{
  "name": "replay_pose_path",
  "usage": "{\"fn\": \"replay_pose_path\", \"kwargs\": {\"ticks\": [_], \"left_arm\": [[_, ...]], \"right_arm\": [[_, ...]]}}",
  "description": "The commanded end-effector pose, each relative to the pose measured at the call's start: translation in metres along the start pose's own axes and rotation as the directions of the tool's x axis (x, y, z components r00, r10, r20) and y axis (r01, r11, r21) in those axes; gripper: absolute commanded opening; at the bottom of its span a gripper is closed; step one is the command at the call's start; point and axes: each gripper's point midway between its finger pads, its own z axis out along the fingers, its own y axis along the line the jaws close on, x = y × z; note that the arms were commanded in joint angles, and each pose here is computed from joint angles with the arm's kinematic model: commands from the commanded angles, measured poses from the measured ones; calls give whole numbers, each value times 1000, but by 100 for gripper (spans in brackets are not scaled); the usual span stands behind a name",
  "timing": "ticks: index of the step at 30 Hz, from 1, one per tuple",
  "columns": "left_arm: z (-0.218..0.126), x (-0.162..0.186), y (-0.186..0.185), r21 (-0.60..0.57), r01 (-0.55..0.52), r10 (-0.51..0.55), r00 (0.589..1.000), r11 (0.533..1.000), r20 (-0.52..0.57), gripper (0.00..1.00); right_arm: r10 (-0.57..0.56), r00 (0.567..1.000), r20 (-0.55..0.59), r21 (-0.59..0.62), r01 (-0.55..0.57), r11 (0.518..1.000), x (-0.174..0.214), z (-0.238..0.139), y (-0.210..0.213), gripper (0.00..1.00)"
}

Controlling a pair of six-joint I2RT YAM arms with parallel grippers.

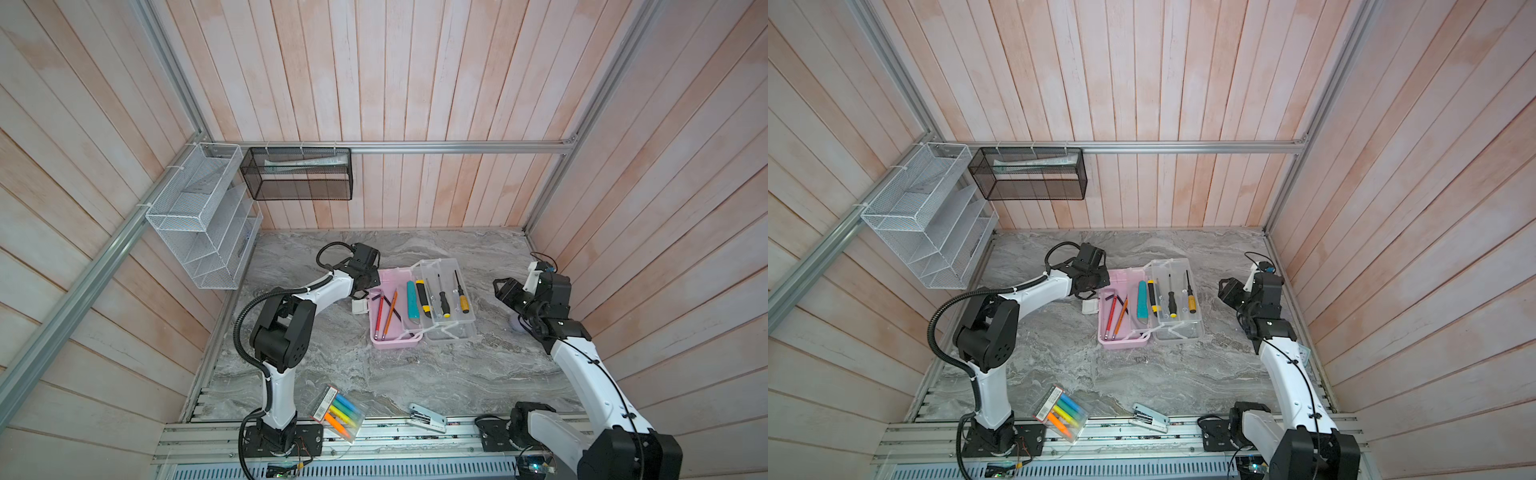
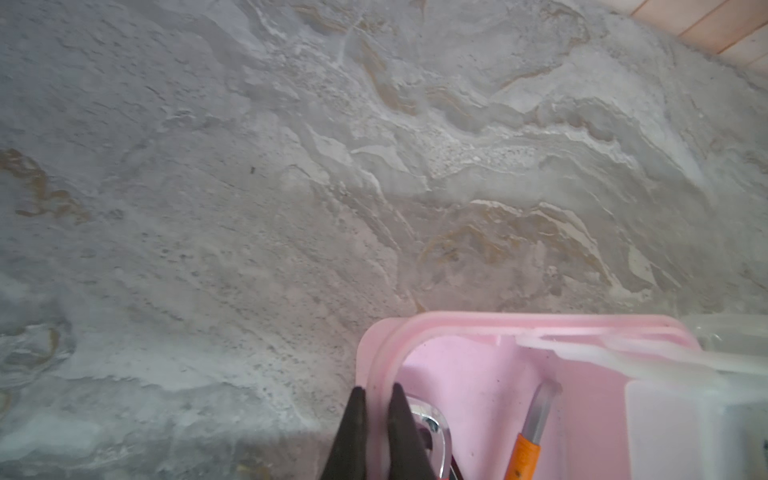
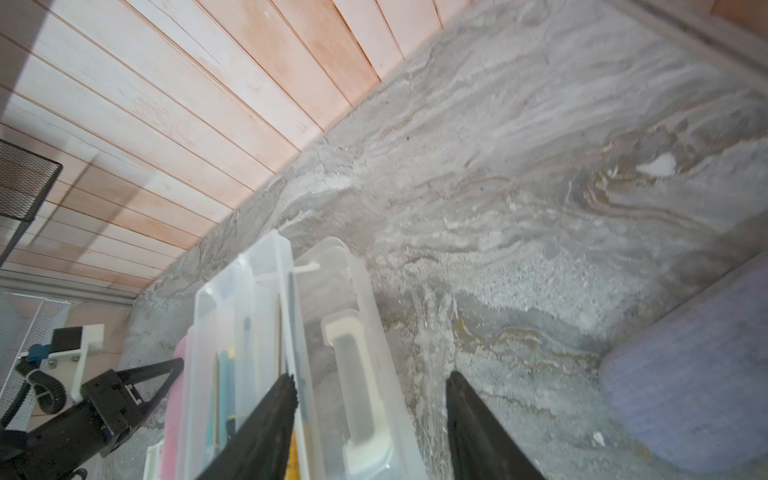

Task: Pack the tool kit
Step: 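Grip the pink box rim with left gripper while right gripper reaches lid, then swing the clear lid closed with right gripper while left gripper holds box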

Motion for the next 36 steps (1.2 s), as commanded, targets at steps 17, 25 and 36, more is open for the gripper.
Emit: {"fn": "replay_pose_path", "kwargs": {"ticks": [17, 25, 36], "left_arm": [[-3, 4, 5, 16, 35, -35, 999, 999, 13, 0], [-1, 8, 4, 27, 39, -39, 999, 999, -2, 0], [2, 10, 3, 31, 39, -38, 999, 999, -9, 0]], "right_arm": [[46, 950, -310, -75, -73, 995, 119, 11, -16, 39], [6, 934, -357, -64, -31, 997, 138, 22, -16, 37], [-25, 921, -388, -40, 11, 999, 144, 36, -18, 15]]}}
